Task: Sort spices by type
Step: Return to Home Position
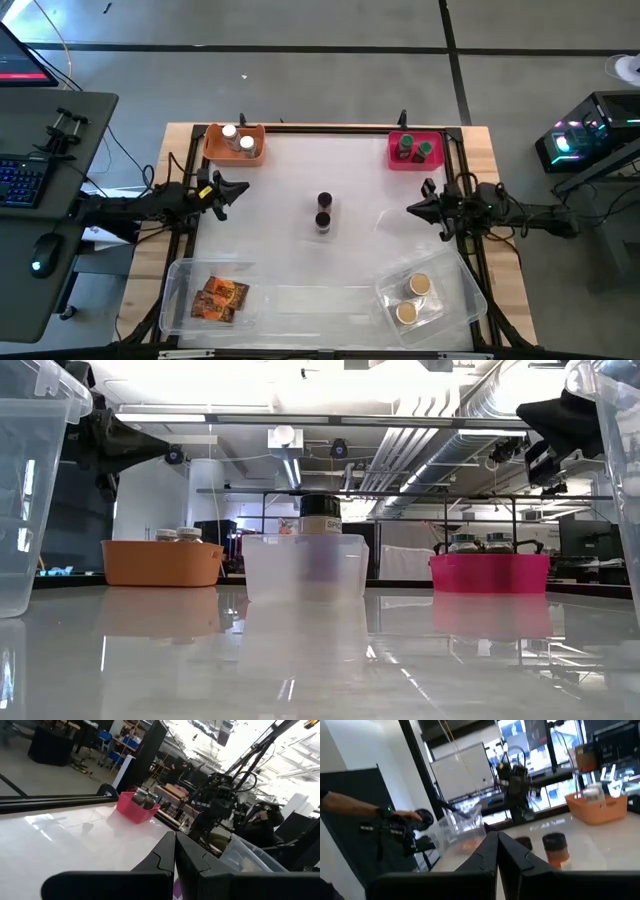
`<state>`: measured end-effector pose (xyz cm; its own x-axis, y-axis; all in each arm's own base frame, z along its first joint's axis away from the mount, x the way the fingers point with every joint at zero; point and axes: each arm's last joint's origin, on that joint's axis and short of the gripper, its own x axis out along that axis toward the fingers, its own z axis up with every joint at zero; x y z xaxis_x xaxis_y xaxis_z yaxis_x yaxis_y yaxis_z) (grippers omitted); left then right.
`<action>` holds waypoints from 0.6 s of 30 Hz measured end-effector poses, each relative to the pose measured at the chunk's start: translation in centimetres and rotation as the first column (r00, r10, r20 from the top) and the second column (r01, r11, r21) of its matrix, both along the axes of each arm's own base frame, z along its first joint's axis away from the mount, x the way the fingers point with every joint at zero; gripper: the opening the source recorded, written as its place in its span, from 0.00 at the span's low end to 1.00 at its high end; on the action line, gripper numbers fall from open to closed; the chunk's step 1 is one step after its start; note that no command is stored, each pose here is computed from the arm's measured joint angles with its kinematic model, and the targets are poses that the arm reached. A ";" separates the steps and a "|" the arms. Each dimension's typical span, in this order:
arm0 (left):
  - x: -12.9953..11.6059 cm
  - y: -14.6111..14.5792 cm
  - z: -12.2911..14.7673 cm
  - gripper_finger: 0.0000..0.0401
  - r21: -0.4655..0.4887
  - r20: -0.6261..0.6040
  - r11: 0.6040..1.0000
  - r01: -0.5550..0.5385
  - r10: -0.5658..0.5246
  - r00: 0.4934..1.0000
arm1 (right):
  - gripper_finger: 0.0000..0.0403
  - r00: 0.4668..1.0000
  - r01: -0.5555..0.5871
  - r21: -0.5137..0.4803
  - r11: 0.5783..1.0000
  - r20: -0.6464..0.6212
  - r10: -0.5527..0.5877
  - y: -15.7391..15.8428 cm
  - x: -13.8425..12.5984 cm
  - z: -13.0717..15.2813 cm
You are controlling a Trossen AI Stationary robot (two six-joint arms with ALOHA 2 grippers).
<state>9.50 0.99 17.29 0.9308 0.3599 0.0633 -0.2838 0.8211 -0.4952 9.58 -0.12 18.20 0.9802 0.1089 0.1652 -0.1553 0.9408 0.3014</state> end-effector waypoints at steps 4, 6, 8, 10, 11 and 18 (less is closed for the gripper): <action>0.0 0.0 0.0 0.00 0.000 0.000 1.000 0.000 0.000 1.000 | 0.00 0.999 0.001 0.003 1.000 -0.047 -0.001 0.0 0.2 -0.4; 0.0 0.0 0.0 0.00 0.000 0.000 1.000 0.000 0.000 1.000 | 0.00 0.998 0.001 0.004 1.000 -0.066 -0.001 0.0 0.2 -0.6; 0.0 0.0 0.0 0.00 0.000 0.000 1.000 0.000 0.000 1.000 | 0.00 0.996 0.002 0.006 1.000 -0.087 -0.002 0.0 0.2 -0.8; 0.0 0.0 0.0 0.00 0.000 0.000 1.000 0.000 0.000 1.000 | 0.00 0.995 0.002 0.007 1.000 -0.103 -0.002 0.0 0.2 -1.0; 0.0 0.0 0.0 0.00 0.000 0.000 1.000 0.000 0.000 1.000 | 0.00 0.994 0.003 0.007 1.000 -0.110 -0.002 0.0 0.2 -1.0; 0.0 0.0 0.0 0.00 0.000 0.000 1.000 -0.001 0.001 1.000 | 0.00 0.990 0.004 0.009 1.000 -0.144 -0.002 0.0 0.3 -1.3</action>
<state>9.50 1.00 17.28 0.9305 0.3609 0.0629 -0.2849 0.8208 -0.4951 9.84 -0.15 16.86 0.9942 0.1051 0.0235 -0.1070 0.9381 0.3293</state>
